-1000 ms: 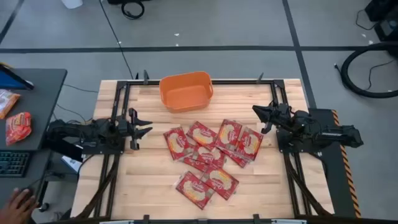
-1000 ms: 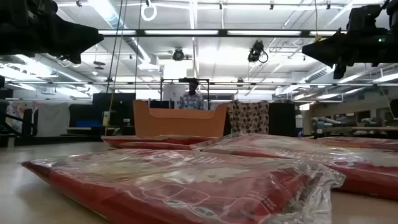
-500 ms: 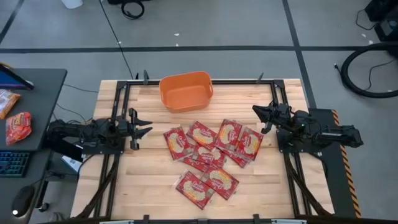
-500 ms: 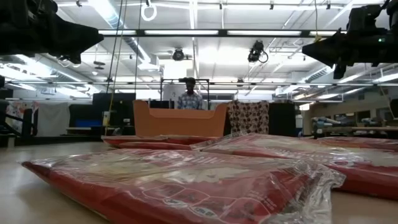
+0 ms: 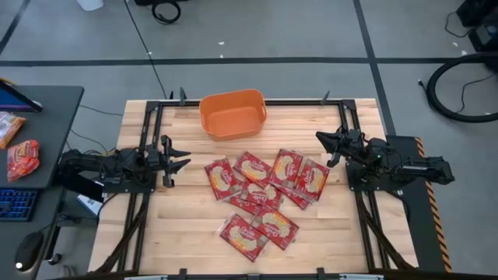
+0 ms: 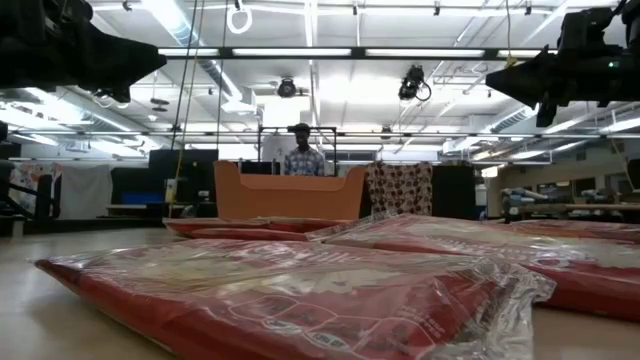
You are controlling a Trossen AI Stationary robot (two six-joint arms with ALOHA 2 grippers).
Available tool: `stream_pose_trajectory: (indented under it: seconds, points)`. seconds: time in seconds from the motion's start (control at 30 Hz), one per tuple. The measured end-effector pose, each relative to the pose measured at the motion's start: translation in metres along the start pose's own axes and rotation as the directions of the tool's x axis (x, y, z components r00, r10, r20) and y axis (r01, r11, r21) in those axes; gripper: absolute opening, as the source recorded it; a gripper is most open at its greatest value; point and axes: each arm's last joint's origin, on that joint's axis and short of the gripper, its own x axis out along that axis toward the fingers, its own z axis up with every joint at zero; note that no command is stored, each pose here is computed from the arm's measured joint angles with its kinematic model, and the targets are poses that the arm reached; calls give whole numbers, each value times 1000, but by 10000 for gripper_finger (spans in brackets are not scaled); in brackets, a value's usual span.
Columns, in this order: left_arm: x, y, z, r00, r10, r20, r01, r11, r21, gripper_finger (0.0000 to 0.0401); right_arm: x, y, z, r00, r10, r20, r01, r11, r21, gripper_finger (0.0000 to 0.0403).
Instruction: Sort popcorn bags into baskets
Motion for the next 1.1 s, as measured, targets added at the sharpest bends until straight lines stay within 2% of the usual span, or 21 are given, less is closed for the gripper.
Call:
stream_pose_trajectory:
  seconds: [0.6, 0.63, 0.7, 0.77, 0.83, 0.97, 1.1]
  points:
    - [0, 0, 0, 1000, 0, 1, 0, 1000, -16, 110, 0, 0, 0, 1000, 0, 0, 0, 1000, 0, 39]
    - [0, 0, 0, 1000, 0, 1, 0, 999, -50, 110, 0, 0, 0, 1000, 0, 0, 0, 1000, 0, 39]
    - [0, 0, 0, 1000, -2, 1, 2, 981, -193, 110, 0, 0, 0, 1000, 0, 0, 0, 1000, 0, 39]
    - [0, 0, 0, 1000, -2, 2, 2, 935, -354, 110, 0, 0, 0, 1000, 0, 0, 0, 1000, 0, 39]
    - [0, 0, 1, 1000, -1, 5, 3, 892, -453, 110, 0, 0, 0, 1000, 0, 0, 0, 1000, 0, 39]
    - [0, 0, -1, 1000, -2, -8, -2, 871, -491, 110, 0, 0, 0, 1000, -1, 1, 1, 1000, 0, 39]
    - [0, 0, -4, 999, -5, -45, -18, 876, -483, 110, 0, 0, 0, 1000, 0, 0, 0, 1000, 0, 39]
